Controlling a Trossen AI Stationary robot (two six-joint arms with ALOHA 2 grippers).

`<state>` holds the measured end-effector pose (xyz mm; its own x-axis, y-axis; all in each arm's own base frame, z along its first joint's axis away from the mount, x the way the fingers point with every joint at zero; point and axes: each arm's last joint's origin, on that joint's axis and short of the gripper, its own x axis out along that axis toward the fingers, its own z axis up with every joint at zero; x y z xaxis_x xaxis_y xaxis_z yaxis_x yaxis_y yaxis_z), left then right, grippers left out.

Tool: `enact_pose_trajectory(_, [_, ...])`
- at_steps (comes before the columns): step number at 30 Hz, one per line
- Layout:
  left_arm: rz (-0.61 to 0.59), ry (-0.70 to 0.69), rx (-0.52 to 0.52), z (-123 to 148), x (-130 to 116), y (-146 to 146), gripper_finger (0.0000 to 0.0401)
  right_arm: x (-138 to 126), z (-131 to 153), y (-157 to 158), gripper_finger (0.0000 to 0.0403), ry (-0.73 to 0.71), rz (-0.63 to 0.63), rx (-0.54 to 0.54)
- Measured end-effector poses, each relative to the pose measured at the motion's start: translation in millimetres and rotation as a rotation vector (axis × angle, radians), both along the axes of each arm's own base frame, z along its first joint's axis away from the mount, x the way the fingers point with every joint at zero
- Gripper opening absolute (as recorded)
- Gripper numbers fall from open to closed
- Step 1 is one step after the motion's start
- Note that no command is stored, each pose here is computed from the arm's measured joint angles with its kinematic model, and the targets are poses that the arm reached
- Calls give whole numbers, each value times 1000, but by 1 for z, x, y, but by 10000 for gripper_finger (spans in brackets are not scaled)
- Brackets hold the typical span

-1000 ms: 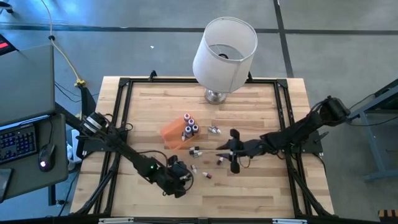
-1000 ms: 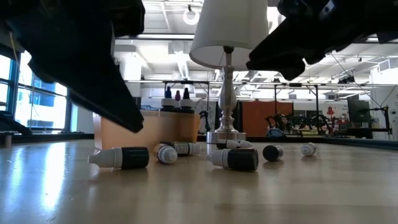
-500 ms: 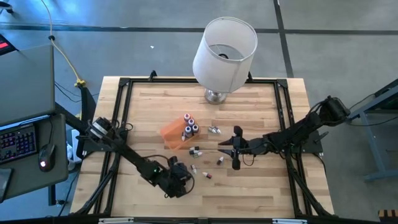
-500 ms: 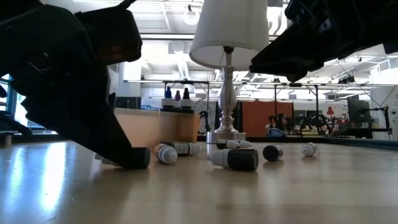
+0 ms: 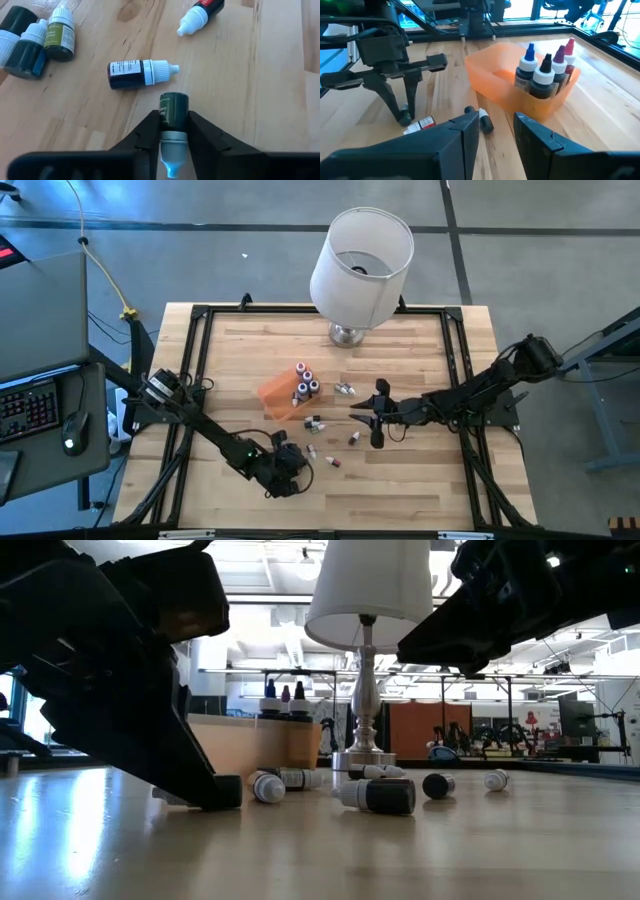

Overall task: Pick & Place food coloring
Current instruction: Put the bottom small green food coloring bottle into the bin

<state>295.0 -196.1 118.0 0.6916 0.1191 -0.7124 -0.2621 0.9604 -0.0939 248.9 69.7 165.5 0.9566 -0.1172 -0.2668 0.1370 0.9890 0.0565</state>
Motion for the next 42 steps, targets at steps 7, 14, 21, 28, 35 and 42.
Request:
enact_pose_trajectory(7, [-5, -31, 13, 19, 2, 0, 69, 0, 0, 0, 114, 0, 0, 1])
enact_pose_trajectory(14, [67, -47, 223, 81, -7, 25, 83, 0, 0, 0, 114, 2, 0, 1])
enact_pose_trajectory(21, [290, 74, 341, 118, -33, 84, 74, 0, 0, 0, 114, 4, 6, 3])
enact_pose_trajectory(28, [427, 221, 223, 87, -28, 135, 83, 0, 0, 0, 114, 2, 10, 7])
enact_pose_trajectory(35, [467, 271, 82, 44, -14, 167, 84, 0, -2, 0, 114, 17, 6, 17])
enact_pose_trajectory(42, [493, 338, 56, 28, -11, 183, 85, -1, -3, 0, 114, 29, 5, 13])
